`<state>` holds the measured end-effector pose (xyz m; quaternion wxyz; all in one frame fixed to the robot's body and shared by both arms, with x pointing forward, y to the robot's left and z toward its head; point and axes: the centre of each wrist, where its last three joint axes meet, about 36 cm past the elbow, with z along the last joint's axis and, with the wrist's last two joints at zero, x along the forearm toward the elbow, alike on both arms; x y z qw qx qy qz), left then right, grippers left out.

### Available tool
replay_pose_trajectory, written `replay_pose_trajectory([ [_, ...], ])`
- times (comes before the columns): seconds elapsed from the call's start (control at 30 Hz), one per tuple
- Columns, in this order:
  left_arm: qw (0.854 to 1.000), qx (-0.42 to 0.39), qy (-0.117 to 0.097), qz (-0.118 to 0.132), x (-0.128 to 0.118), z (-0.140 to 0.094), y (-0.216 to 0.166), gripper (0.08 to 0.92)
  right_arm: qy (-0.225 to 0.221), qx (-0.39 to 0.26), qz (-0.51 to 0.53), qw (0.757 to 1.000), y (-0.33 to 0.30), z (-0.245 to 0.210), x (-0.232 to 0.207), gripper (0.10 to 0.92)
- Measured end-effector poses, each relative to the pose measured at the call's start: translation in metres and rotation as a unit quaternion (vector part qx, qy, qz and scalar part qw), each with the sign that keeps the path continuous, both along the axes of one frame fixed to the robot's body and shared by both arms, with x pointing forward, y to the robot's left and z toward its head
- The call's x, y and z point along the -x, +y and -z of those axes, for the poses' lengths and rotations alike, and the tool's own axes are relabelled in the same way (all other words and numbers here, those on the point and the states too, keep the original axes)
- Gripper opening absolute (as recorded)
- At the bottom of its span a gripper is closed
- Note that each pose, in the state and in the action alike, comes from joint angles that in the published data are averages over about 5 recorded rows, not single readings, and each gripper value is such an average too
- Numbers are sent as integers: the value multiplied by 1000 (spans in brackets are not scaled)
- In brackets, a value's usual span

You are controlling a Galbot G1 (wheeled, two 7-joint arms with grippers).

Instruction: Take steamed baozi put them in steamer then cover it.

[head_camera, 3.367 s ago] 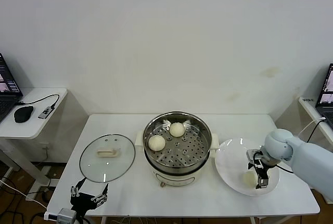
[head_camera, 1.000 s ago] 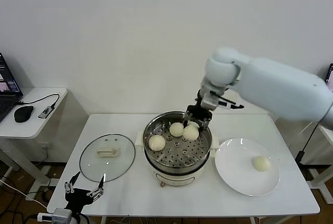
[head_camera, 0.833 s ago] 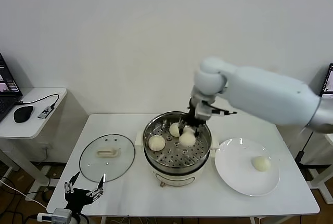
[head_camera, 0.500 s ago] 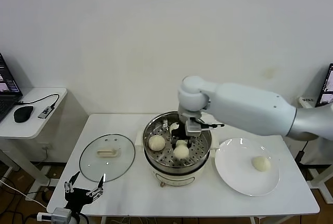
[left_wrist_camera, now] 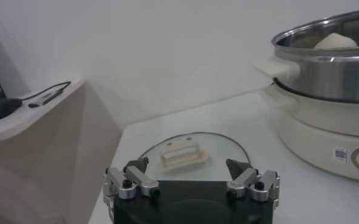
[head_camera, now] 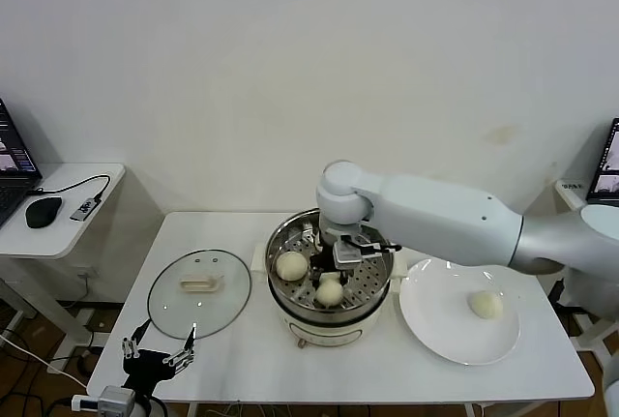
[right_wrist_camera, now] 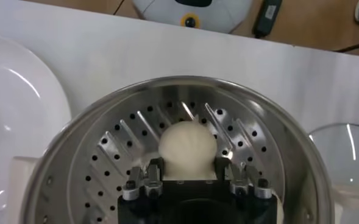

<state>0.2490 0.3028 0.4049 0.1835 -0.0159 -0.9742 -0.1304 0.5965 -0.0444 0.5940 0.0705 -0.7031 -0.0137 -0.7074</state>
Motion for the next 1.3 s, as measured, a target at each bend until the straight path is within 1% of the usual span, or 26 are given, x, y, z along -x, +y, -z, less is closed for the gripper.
replay_pose_trajectory([
  [0.27,1000,1,0,0,0,1,0,823,1,-5,5,1000,3,4,0,523],
  [0.37,1000,1,1,0,0,1,0,823,1,-7,9,1000,2,5,0,571],
  [0.63,1000,1,0,3,-1,-1,-1,823,-1,-28,30,999,-7,-8,-5,787],
  [0.73,1000,1,0,4,-1,-2,-1,823,-2,-44,43,998,-13,-20,-7,818],
  [0.93,1000,0,2,8,0,-3,-1,823,-3,-83,102,991,-45,-53,-16,823],
  [1.03,1000,1,0,9,0,-5,1,823,4,-109,156,982,-71,-67,-21,823],
  [1.13,1000,1,-2,11,-2,-7,2,823,10,-128,233,964,-104,-78,-26,823],
  [1.2,1000,1,-2,12,-3,-8,2,823,11,-136,293,946,-128,-83,-28,823],
  [1.3,1000,4,-2,16,-4,-9,1,823,11,-139,388,911,-167,-88,-28,823],
])
